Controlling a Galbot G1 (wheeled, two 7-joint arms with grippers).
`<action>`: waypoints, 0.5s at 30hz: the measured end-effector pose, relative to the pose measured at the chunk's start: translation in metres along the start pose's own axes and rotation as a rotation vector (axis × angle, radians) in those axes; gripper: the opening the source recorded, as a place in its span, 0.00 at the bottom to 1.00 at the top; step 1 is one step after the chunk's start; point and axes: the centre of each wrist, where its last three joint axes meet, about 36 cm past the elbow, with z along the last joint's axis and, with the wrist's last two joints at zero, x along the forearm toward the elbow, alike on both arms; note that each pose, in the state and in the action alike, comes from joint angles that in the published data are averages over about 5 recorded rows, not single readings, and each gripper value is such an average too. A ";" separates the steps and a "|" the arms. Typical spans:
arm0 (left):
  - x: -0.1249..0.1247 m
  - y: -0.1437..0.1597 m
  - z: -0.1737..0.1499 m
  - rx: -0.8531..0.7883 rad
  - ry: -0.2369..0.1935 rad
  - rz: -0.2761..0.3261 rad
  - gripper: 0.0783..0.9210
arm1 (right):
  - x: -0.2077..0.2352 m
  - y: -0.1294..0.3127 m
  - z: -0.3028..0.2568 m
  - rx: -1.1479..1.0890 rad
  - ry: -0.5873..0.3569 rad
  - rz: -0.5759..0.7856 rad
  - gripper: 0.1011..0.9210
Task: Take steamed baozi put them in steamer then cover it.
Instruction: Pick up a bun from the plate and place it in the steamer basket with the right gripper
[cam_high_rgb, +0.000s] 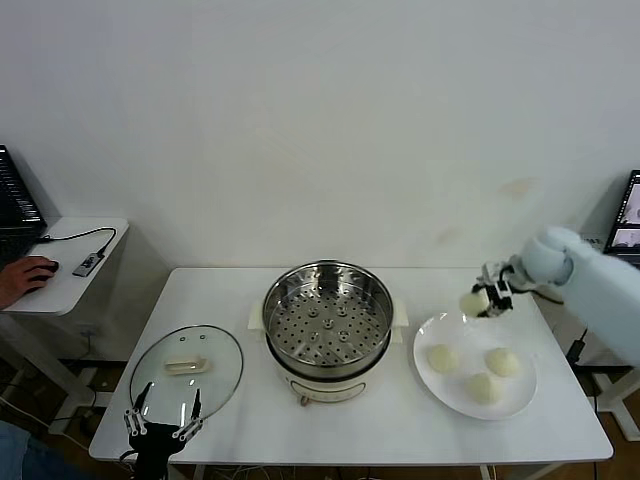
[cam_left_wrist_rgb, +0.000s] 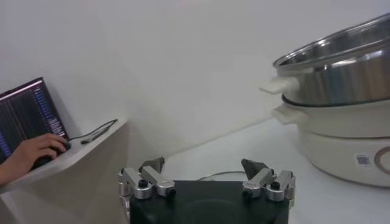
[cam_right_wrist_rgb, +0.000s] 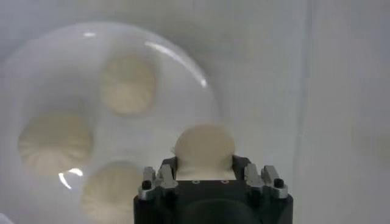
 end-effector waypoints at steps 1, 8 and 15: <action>0.000 0.000 0.000 0.007 0.000 0.003 0.88 | 0.007 -0.007 -0.007 0.015 -0.014 0.010 0.57; -0.001 -0.001 0.001 0.061 0.002 0.012 0.88 | 0.040 -0.048 -0.073 0.166 -0.120 0.047 0.57; 0.000 0.001 0.003 0.087 0.003 0.000 0.88 | 0.037 -0.069 -0.142 0.368 -0.197 0.030 0.57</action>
